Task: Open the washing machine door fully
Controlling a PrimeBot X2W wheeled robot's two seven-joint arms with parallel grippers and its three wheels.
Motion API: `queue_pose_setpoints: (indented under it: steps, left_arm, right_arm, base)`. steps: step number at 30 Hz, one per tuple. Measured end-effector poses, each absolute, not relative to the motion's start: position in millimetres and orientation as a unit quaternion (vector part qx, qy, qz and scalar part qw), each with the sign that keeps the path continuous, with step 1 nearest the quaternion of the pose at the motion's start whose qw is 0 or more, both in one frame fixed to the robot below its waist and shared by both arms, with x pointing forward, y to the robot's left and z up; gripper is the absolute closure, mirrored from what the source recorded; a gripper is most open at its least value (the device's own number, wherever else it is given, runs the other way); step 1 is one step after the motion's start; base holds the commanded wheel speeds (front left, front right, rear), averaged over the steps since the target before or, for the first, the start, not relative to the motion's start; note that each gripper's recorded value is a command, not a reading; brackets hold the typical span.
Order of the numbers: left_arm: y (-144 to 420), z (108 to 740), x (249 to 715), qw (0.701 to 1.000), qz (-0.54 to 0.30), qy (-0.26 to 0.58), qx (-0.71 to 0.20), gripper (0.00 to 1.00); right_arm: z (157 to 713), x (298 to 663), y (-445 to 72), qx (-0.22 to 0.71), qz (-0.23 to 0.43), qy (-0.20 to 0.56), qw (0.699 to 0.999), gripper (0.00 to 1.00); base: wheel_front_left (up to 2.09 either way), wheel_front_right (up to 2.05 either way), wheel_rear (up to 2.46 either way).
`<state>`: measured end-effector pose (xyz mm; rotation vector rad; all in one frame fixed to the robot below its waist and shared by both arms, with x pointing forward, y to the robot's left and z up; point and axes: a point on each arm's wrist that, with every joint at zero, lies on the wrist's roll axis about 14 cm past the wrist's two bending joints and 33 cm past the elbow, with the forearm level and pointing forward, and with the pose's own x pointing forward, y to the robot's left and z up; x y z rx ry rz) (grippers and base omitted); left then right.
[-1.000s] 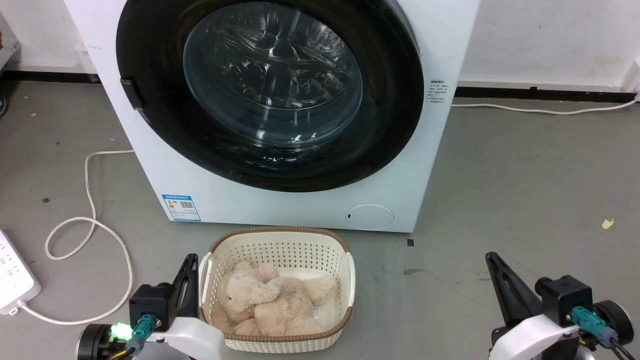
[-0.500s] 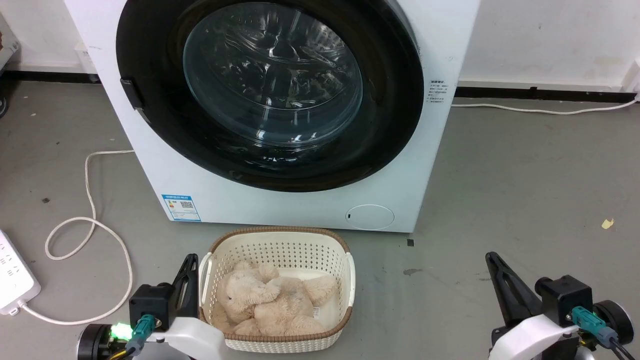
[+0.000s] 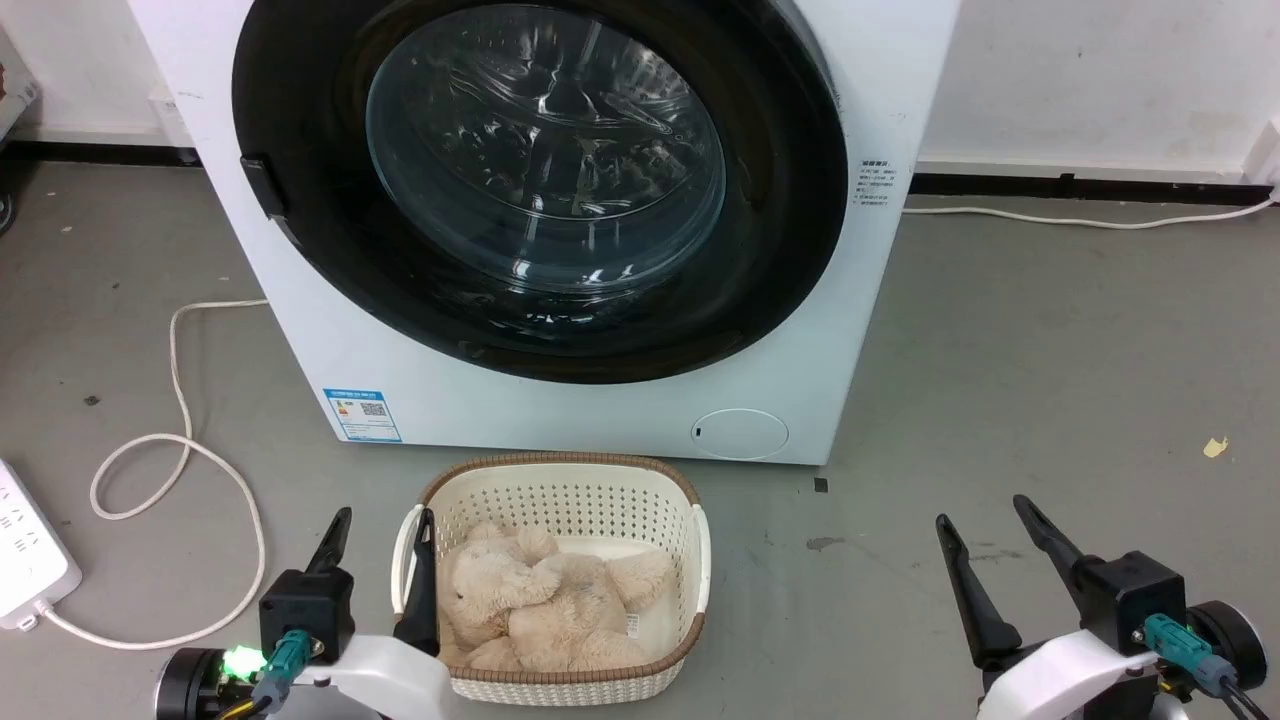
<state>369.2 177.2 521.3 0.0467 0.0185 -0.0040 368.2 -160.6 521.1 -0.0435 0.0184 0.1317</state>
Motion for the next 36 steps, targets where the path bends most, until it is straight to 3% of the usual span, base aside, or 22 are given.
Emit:
queue_pose_setpoints:
  steps: [22,23,24,25,36]
  left_arm:
    - [176.4,516.6,374.7,1.000,-0.002,0.002,0.005,0.00]
    - [176.5,516.6,375.7,1.000,-0.002,0.002,0.004,0.00]
    - [176.5,517.0,376.8,1.000,-0.002,0.000,0.002,0.00]
    - [176.6,517.4,378.3,1.000,-0.002,-0.001,0.001,0.00]
    - [179.4,515.1,389.7,1.000,0.003,-0.006,-0.007,0.00]
  right_arm:
    - [518.1,383.4,-151.0,-0.029,0.084,0.003,0.996,0.00]
    - [519.2,385.7,-150.7,-0.030,0.085,0.002,0.996,0.09]
    - [520.4,388.4,-150.3,-0.031,0.086,0.000,0.996,0.63]
    - [522.1,391.1,-149.9,-0.032,0.088,-0.003,0.996,1.00]
    - [544.8,430.8,-145.5,-0.016,0.103,-0.030,0.994,1.00]
  base:
    - [0.00,0.00,0.00]
    - [0.00,0.00,0.00]
    - [0.00,0.00,0.00]
    - [0.00,0.00,0.00]
    - [0.00,0.00,0.00]
